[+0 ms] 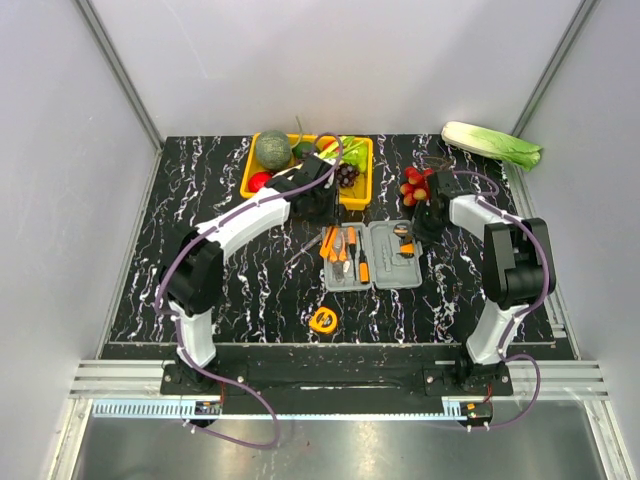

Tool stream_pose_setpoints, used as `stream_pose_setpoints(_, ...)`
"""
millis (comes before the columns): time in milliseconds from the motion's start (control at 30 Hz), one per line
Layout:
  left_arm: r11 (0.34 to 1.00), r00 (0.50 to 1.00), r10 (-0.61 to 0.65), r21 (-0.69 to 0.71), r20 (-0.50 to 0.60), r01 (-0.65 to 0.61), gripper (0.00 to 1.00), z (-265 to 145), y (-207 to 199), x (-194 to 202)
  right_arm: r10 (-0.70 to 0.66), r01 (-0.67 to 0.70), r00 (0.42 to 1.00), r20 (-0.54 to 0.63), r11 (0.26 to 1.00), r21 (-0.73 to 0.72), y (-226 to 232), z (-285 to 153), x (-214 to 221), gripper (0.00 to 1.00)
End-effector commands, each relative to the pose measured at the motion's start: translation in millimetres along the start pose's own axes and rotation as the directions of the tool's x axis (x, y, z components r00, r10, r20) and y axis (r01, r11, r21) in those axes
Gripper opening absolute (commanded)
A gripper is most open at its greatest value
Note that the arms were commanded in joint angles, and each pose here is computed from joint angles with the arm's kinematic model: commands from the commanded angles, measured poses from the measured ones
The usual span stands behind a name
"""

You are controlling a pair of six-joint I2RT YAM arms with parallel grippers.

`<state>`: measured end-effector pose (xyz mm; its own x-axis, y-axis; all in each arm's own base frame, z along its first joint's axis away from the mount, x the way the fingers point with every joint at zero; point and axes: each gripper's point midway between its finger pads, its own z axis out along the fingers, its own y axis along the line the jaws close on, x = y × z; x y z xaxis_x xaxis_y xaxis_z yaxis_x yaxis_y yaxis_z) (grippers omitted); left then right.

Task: Pack the tool kit

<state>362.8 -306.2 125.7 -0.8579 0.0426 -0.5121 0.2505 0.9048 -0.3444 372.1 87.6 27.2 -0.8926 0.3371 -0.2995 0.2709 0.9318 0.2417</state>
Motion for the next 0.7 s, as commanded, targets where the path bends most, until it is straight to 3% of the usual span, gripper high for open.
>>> stream_pose_setpoints(0,0.995,0.998,-0.067,0.07,0.014,0.066,0.04,1,-26,-13,0.102,-0.113,0.991,-0.081,0.984,-0.14,24,-3,25,0.45)
stream_pose_setpoints(400,0.99,0.991,-0.133,-0.055,-0.001,0.133,0.0,17,-33,11,0.183,-0.21,0.972,-0.147,0.959,-0.191,62,-20,62,0.45)
stream_pose_setpoints(667,0.988,0.995,-0.076,-0.133,0.058,0.083,0.0,28,-48,20,0.176,-0.176,0.984,0.023,0.984,-0.011,21,-44,44,0.61)
